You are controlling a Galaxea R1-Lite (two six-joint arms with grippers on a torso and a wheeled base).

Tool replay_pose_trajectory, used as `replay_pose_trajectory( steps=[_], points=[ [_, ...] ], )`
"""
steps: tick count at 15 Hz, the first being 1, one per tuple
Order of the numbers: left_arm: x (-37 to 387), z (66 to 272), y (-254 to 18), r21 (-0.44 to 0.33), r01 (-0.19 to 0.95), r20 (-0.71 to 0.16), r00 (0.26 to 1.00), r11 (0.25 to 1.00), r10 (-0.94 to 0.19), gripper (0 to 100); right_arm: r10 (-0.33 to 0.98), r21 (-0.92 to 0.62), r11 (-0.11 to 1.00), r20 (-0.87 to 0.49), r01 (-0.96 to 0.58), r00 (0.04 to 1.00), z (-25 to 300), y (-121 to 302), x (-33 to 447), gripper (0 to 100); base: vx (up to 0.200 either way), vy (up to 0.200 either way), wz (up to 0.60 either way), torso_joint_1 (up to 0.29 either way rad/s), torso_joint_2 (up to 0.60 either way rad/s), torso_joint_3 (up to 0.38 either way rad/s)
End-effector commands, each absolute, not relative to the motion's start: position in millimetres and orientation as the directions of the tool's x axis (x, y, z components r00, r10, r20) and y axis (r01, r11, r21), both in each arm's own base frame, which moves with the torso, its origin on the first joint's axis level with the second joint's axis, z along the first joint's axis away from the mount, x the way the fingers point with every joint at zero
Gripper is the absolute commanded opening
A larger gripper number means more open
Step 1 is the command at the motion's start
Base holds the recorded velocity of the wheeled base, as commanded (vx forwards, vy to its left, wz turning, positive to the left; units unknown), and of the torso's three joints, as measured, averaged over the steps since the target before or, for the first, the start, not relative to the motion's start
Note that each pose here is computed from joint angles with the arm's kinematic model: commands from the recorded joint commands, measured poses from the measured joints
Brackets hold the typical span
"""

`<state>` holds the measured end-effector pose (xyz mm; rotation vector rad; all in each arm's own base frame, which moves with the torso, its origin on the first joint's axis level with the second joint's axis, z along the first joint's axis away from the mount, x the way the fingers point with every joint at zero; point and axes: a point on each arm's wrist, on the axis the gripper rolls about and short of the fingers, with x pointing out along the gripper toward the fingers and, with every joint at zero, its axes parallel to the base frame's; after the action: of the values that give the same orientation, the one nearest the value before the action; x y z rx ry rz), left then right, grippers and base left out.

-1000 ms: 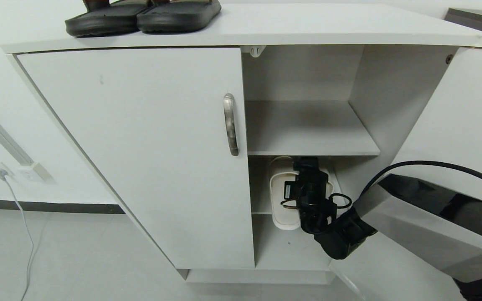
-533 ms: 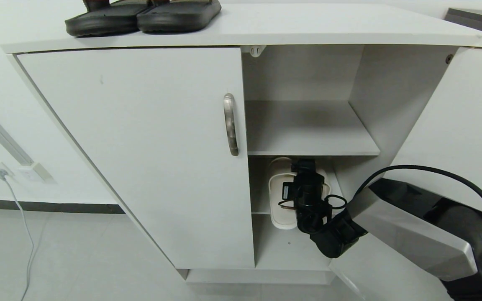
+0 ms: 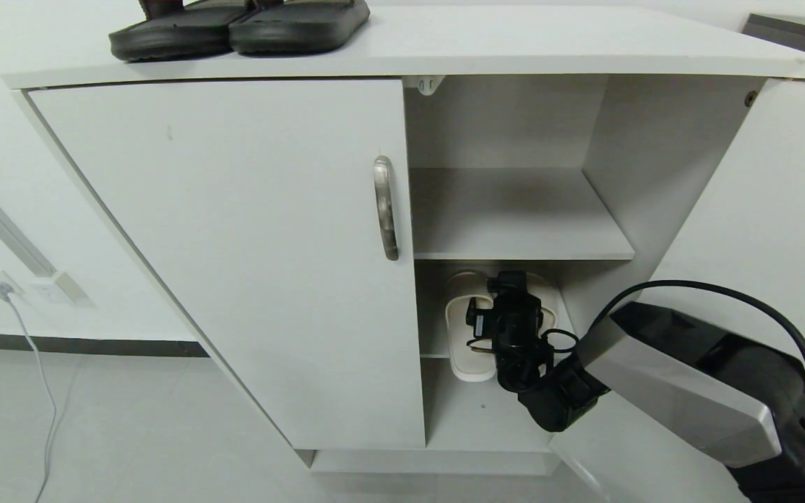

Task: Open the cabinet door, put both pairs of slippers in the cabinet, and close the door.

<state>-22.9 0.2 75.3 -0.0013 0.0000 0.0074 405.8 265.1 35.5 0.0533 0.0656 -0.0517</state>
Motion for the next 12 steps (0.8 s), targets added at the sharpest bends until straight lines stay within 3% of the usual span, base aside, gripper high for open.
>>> replay_pose_trajectory(
  steps=[1,5,12],
  points=[
    [-23,75,0,-0.002,-0.008,-0.002,1.0,1.0,0.008,0,-0.045,0.048,0.998,-0.073,0.048,0.996,41,263,398,100,0.0,0.0,0.0,0.0,0.0,0.0],
    [-23,75,0,0.0,-0.006,-0.002,1.0,1.0,0.006,0,-0.002,0.05,0.999,-0.076,0.006,0.997,65,262,363,100,0.0,0.0,0.0,0.0,0.0,0.0],
    [-23,75,0,0.0,-0.006,-0.002,1.0,1.0,0.006,0,0.172,0.017,0.985,-0.119,-0.171,0.978,86,249,246,100,0.0,0.0,0.0,0.0,0.0,0.0]
  ],
)
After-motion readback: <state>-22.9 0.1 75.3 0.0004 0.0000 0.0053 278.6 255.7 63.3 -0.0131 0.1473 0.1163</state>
